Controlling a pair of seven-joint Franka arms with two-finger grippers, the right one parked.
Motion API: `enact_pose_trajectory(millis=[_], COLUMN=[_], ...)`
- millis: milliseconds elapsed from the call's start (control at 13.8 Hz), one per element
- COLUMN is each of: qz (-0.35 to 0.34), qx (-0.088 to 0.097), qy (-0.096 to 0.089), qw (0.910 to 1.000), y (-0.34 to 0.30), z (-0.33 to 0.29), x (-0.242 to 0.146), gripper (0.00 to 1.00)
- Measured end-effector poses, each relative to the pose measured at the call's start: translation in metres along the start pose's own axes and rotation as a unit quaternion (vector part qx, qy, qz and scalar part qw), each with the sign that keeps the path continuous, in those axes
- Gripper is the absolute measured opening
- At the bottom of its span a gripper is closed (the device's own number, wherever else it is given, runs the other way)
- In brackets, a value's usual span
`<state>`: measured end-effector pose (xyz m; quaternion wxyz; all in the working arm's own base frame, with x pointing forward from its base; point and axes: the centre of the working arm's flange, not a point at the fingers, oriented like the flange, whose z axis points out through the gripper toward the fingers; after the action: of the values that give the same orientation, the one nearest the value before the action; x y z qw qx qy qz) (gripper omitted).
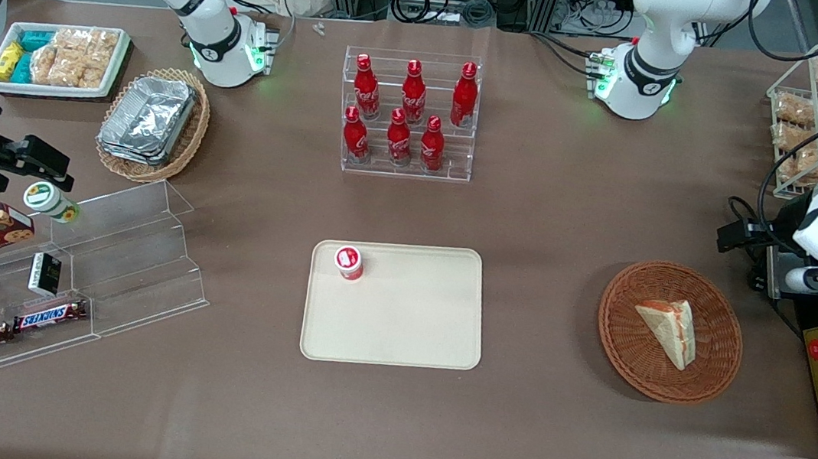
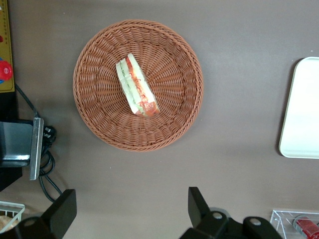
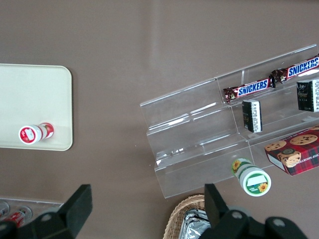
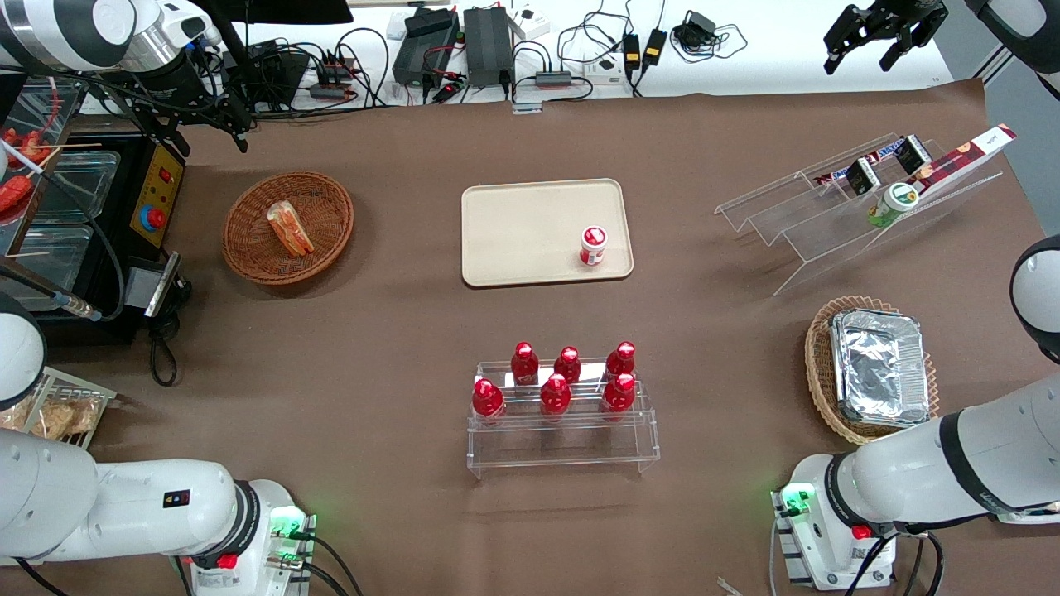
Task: Place sandwich from basket to tray
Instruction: 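Move the left gripper down over the wrapped sandwich in the wicker basket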
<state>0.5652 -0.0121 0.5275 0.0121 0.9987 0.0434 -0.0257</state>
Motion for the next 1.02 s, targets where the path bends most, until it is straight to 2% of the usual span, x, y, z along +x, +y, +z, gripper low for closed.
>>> enact_pose_trajectory(millis=[218,364,509,727,1018], qz=[0.005,-0.001,-0.056,-0.158,-0.207], qx=[0.000,-0.001,-0.001,0.005,0.003], qy=[-0.005,-0.002,-0.008,-0.012,-0.002], qw=[1.0000,1.0000,0.9984,0.9874,0.9784], y=[0.000,-0.002,-0.012,-0.021,-0.020], z=[0.007,0.017,0.036,0.090,0.162], x=[0.004,0.012,0.023,0.048,0.067], gripper=[1.00,1.00,1.00,1.00,1.00])
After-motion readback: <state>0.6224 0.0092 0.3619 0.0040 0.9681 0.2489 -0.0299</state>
